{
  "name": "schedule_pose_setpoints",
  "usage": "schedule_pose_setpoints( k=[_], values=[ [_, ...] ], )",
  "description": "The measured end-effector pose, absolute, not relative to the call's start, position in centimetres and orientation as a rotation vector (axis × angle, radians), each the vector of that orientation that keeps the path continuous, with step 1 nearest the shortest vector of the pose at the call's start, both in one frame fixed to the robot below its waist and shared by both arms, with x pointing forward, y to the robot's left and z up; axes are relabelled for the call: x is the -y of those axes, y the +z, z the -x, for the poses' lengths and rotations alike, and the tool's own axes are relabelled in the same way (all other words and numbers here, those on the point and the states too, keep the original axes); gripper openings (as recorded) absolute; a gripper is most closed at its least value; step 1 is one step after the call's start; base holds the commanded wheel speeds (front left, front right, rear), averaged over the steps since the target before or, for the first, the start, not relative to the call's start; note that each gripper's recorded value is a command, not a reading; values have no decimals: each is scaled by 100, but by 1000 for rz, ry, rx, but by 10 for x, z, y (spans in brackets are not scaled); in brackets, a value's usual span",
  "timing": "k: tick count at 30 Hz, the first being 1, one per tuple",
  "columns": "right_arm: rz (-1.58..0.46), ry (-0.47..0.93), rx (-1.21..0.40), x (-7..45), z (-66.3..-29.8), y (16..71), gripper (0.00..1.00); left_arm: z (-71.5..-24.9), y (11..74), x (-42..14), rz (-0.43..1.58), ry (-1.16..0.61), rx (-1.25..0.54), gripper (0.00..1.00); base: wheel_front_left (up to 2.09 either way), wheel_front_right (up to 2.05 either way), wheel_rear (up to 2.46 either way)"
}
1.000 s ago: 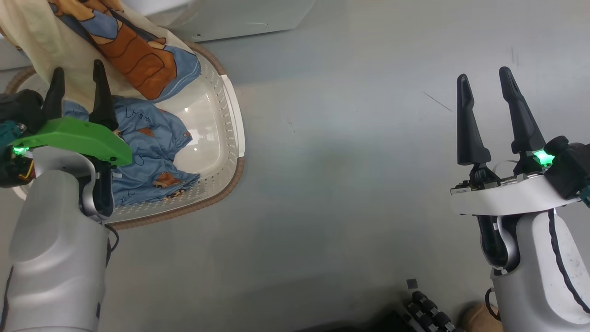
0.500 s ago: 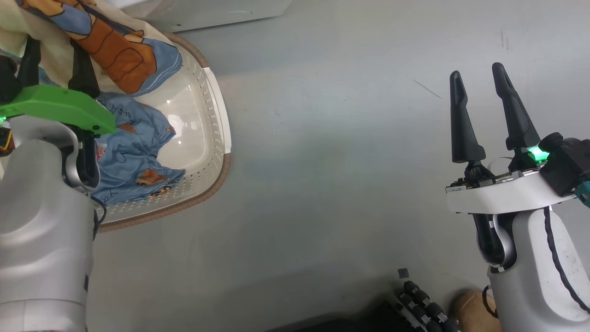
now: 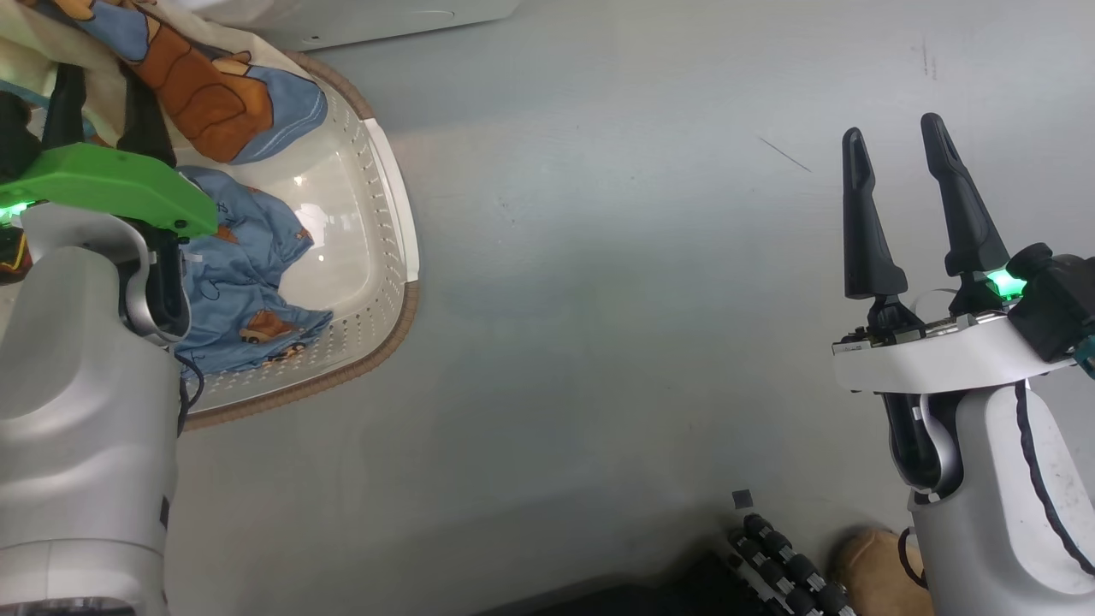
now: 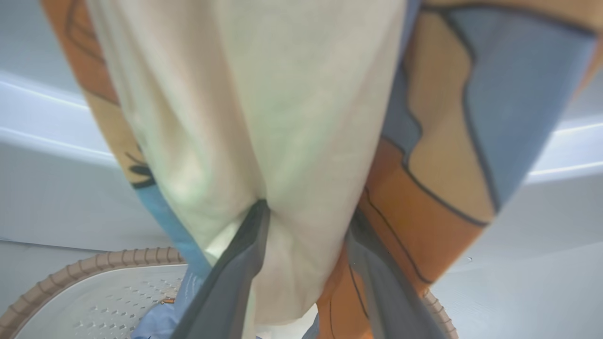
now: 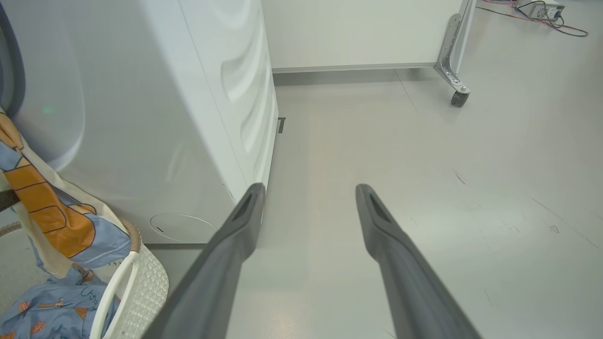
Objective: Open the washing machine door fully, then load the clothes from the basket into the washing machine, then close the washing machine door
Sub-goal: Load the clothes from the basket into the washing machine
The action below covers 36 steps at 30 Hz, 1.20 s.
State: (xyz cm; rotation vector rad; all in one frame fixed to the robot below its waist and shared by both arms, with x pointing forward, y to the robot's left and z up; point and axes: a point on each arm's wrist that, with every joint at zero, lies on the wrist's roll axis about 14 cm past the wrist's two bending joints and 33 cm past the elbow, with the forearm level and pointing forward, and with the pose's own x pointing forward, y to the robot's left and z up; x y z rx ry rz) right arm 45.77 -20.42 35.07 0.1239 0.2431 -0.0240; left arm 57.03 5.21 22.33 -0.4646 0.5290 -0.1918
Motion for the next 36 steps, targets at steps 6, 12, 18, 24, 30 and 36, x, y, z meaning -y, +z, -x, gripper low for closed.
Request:
schedule_pose_setpoints(
  k=[6, 12, 18, 24, 30, 36],
  values=[
    [-120, -32, -244, 207, -458, 350, 100, -571, 221, -60, 491, -150, -528, 0, 0, 0, 0],
    [-127, -30, -242, 205, -460, 349, 100, -573, 231, -61, 531, -130, -507, 0, 0, 0, 0],
    [-146, -7, -224, 196, -465, 354, 100, -587, 265, -71, 544, -117, -406, 0, 0, 0, 0],
    [-169, 24, -206, 184, -468, 361, 100, -593, 305, -75, 532, -147, -309, 0, 0, 0, 0],
    [-219, 70, -179, 165, -468, 376, 100, -601, 353, -81, 501, -180, -195, 0, 0, 0, 0],
    [-244, 72, -167, 163, -465, 385, 100, -613, 367, -101, 418, -181, -154, 0, 0, 0, 0]
  ],
)
